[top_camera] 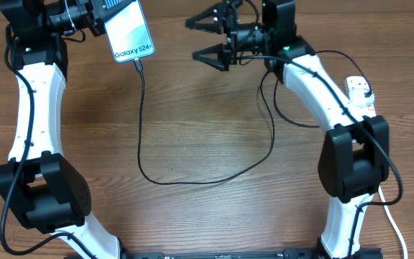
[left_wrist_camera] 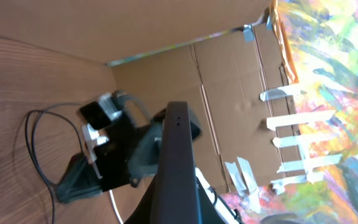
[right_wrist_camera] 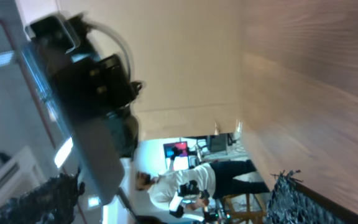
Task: Plug charger to phone and switch on socket
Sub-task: 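Lower the cabled phone with the left gripper toward the table center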
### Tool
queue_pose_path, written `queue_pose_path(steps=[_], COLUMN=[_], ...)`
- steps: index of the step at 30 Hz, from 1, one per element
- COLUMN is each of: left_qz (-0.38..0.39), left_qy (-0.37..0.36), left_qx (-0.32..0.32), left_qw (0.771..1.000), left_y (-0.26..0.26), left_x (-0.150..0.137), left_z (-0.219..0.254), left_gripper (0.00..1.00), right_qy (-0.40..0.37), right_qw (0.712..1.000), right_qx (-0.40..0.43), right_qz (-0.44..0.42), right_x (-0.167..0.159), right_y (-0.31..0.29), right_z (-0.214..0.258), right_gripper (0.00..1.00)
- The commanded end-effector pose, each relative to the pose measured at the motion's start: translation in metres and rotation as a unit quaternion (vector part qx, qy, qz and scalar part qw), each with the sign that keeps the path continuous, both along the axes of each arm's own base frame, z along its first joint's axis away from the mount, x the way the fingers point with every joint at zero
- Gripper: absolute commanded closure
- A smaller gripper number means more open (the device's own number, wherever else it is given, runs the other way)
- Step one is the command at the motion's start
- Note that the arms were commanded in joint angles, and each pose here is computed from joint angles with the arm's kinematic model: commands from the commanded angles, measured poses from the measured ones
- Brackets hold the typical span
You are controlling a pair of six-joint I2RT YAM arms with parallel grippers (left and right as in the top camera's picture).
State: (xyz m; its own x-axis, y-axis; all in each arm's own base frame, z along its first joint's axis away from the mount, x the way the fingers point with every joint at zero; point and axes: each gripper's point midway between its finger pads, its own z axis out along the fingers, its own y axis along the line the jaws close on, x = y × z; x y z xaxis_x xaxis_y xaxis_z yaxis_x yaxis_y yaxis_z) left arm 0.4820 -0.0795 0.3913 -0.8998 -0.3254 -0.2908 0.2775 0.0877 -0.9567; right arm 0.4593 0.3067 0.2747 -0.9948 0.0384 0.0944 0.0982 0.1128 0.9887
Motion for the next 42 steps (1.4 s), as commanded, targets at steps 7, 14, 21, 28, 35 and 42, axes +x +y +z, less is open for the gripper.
queue_pose_path(steps=[7,14,21,28,35,42], left_qz=[-0.003,0.01,0.072,0.087,0.06,0.048], left_qy=[-0.051,-0.03,0.051,0.133,0.17,0.211], left_qx=[0.017,0.041,0.166,0.33,0.407,0.396], left_qw=[0.999,0.999,0.982,0.931,0.896,0.892], left_y=[-0.003,-0.004,-0.002,-0.005,-0.038,-0.065], left_x=[-0.008,-0.004,-0.006,-0.028,-0.049,-0.066], left_z=[0.015,-0.021,-0.105,-0.175,-0.227,-0.274], left_gripper=[0.96,0.96,0.96,0.96,0.96,0.96], right_qy=[0.018,0.075,0.086,0.086,0.08,0.06], right_qw=[0.954,0.876,0.85,0.851,0.868,0.878], right_qx=[-0.29,-0.469,-0.514,-0.511,-0.484,-0.467], right_qz=[-0.068,-0.088,-0.08,-0.08,-0.077,-0.085], right_x=[-0.018,-0.043,-0.055,-0.054,-0.053,-0.05], right_y=[-0.061,-0.119,-0.136,-0.135,-0.125,-0.121], right_z=[-0.122,-0.17,-0.179,-0.178,-0.17,-0.152], right_gripper=[0.0,0.02,0.04,0.04,0.04,0.04])
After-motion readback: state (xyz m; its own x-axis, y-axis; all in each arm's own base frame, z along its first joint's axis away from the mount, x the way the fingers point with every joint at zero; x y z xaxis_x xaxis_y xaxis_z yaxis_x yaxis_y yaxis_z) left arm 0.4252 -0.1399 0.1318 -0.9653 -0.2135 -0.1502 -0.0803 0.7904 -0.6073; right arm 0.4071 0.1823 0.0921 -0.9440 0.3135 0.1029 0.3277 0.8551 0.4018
